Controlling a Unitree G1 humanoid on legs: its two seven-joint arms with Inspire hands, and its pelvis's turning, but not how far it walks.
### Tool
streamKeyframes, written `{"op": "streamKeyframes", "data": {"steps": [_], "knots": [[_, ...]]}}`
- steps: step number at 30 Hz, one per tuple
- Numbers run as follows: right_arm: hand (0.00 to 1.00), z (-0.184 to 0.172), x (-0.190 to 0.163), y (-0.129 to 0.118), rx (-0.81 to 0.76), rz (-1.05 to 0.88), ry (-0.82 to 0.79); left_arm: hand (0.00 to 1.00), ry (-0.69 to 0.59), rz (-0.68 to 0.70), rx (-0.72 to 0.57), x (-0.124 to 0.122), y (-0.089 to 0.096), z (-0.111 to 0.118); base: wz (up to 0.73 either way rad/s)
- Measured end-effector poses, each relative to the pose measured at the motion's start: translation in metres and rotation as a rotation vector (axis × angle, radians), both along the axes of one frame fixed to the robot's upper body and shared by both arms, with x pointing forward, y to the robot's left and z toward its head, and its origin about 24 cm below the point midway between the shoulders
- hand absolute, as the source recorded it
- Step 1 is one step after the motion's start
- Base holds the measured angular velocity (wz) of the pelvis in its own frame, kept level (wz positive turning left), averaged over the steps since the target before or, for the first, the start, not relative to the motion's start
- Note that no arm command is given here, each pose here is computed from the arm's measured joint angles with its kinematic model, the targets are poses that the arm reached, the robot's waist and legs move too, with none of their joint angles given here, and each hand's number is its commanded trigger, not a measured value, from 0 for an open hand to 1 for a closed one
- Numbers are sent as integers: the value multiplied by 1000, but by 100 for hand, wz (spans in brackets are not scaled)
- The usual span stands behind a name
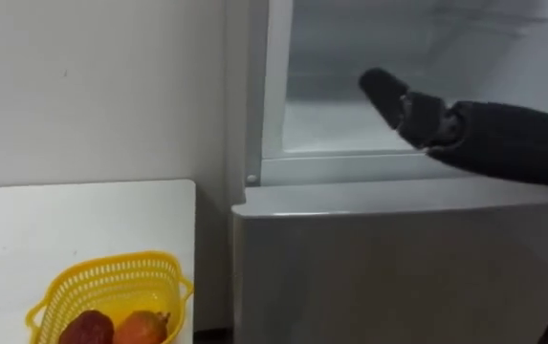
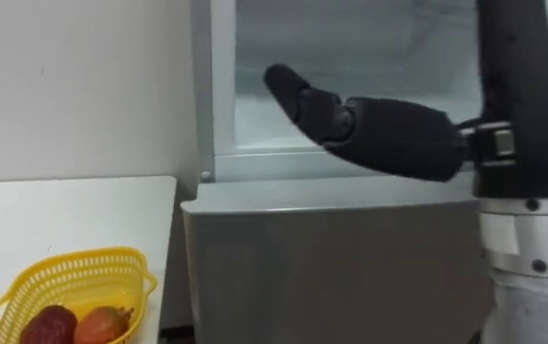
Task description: Retrieve from the upper fridge
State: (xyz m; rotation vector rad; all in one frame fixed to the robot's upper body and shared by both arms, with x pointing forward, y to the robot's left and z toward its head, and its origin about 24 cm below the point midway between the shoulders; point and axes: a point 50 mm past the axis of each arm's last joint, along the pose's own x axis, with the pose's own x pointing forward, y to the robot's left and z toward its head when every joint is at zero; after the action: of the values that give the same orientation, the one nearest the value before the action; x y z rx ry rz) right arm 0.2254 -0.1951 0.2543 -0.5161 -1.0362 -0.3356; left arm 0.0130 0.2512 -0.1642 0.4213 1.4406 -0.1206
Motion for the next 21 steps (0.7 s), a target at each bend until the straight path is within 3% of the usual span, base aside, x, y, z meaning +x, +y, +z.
{"op": "streamKeyframes", "data": {"steps": [8,13,21], "knots": [[0,-18,-14,-28,100,-145,-3,0,7,27,15,-7,-4,-2,-6],[0,-55,-28,-46,106,-244,161,0,14,79,33,-16,-10,-4,-14],[0,-64,-41,-63,157,-359,157,0,18,86,44,-19,-9,-4,-8]]}}
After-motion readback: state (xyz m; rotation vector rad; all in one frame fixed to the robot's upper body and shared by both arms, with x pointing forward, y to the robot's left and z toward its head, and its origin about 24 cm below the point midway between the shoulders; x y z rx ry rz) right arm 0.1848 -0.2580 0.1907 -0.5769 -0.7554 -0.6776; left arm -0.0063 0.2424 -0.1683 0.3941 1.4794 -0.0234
